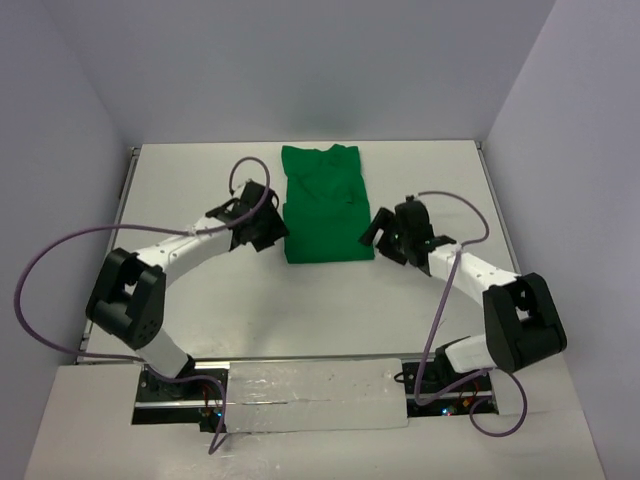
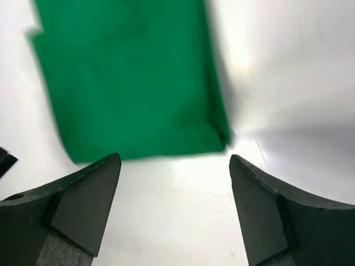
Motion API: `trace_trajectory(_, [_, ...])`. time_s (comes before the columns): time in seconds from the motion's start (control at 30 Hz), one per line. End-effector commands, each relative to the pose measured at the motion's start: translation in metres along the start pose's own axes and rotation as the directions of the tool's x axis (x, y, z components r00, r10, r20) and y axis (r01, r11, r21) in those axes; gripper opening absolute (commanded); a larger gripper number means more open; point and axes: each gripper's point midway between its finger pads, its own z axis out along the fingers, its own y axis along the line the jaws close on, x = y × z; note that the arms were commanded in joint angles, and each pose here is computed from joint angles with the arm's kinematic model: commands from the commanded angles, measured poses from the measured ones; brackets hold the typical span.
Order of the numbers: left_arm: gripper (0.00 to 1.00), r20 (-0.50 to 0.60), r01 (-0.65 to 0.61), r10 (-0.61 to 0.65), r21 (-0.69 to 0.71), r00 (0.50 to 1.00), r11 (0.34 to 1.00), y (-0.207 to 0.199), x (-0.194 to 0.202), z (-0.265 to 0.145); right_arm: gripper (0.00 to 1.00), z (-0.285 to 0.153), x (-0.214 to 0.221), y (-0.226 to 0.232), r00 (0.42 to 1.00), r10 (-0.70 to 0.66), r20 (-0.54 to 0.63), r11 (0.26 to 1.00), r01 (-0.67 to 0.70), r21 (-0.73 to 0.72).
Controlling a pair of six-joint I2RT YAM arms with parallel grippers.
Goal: Fold and stack the t-shirts
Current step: Fold the folded rectangular tshirt in 1/3 of the way, then grab one side of the 2/3 rectangular tshirt with both arms
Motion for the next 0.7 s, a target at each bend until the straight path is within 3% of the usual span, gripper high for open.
trace_trajectory(0.0, [0.57,-0.126,0.120,-0.106,0.114,0.986,0.986,-0.007,0.055,0.013,0.85,0.002,0.036,-0.001,0.989,0.129,-0.072,0.986,-0.136,-0.100])
trace_trajectory(0.17, [0.65,-0.174,0.198,-0.171,0.155,0.970,0.968,-0.002,0.076,0.028,0.81,0.013,0.048,-0.002,0.975,0.190,-0.112,0.973,-0.203,-0.115])
trace_trajectory(0.37, [0.64,-0.156,0.212,-0.188,0.154,0.970,0.965,-0.002,0.075,0.048,0.70,0.030,0.047,-0.007,0.963,0.251,-0.101,0.962,-0.260,-0.088])
trace_trajectory(0.5, [0.51,-0.151,0.202,-0.184,0.118,0.971,0.972,0.002,0.077,0.064,0.54,0.043,0.042,-0.014,0.960,0.271,-0.074,0.961,-0.275,-0.038])
trace_trajectory(0.6, [0.14,-0.156,0.173,-0.159,0.079,0.975,0.982,0.003,0.076,0.071,0.33,0.048,0.033,-0.018,0.963,0.265,-0.044,0.964,-0.266,-0.011])
trace_trajectory(0.63, [0.11,-0.118,0.145,-0.137,0.060,0.983,0.988,0.004,0.067,0.075,0.24,0.049,0.027,-0.017,0.965,0.261,-0.031,0.965,-0.261,-0.002])
trace_trajectory(0.67, [0.10,-0.117,0.140,-0.135,0.031,0.984,0.990,0.011,0.069,0.076,0.24,0.050,0.024,-0.013,0.968,0.249,-0.027,0.968,-0.249,-0.010])
